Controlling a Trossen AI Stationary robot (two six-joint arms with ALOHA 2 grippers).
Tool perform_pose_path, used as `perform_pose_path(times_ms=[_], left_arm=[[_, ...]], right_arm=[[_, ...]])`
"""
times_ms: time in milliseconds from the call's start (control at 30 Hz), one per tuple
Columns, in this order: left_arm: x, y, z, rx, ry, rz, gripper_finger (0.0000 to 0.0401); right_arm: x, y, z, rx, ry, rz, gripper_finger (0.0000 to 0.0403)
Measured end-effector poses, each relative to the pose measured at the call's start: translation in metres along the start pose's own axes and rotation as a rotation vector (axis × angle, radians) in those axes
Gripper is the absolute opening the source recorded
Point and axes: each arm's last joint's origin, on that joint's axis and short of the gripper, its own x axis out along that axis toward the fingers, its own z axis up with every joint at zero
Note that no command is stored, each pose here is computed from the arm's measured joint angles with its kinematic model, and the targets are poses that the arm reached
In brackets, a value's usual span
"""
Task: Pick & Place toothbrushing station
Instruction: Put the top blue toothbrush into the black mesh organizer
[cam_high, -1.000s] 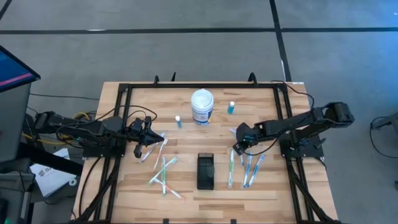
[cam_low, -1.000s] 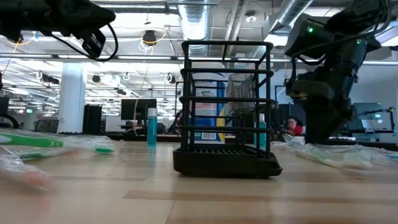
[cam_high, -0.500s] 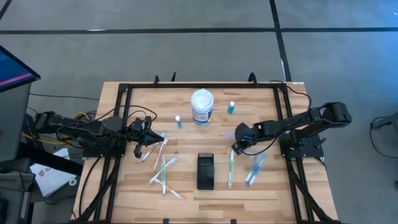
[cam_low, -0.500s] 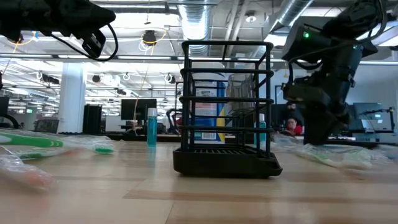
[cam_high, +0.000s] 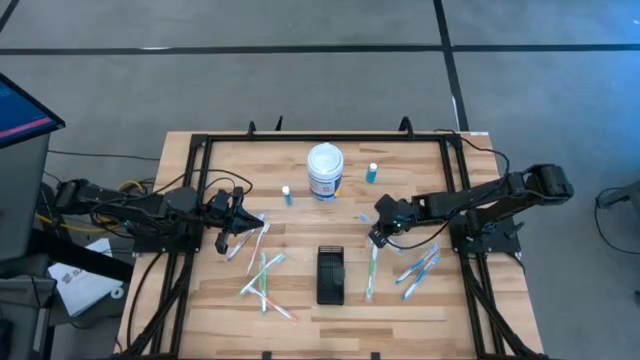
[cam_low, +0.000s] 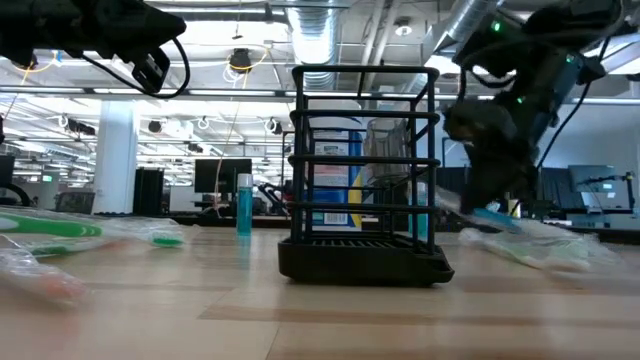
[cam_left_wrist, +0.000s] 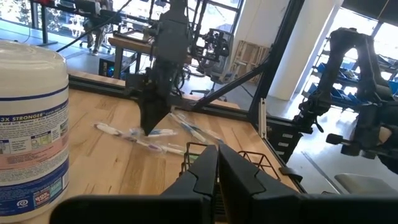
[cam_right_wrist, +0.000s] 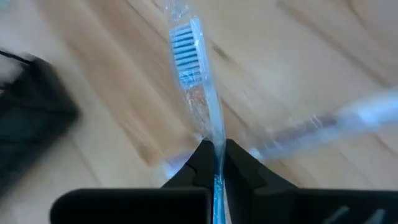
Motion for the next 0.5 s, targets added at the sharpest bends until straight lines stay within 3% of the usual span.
perform_pose_path(times_ms=[500], left_arm=[[0.0, 0.0, 0.0, 0.0, 0.0, 0.0, 0.0008]], right_arm=[[-0.039, 0.037, 0.013, -0.193, -0.384, 0.227, 0.0001]])
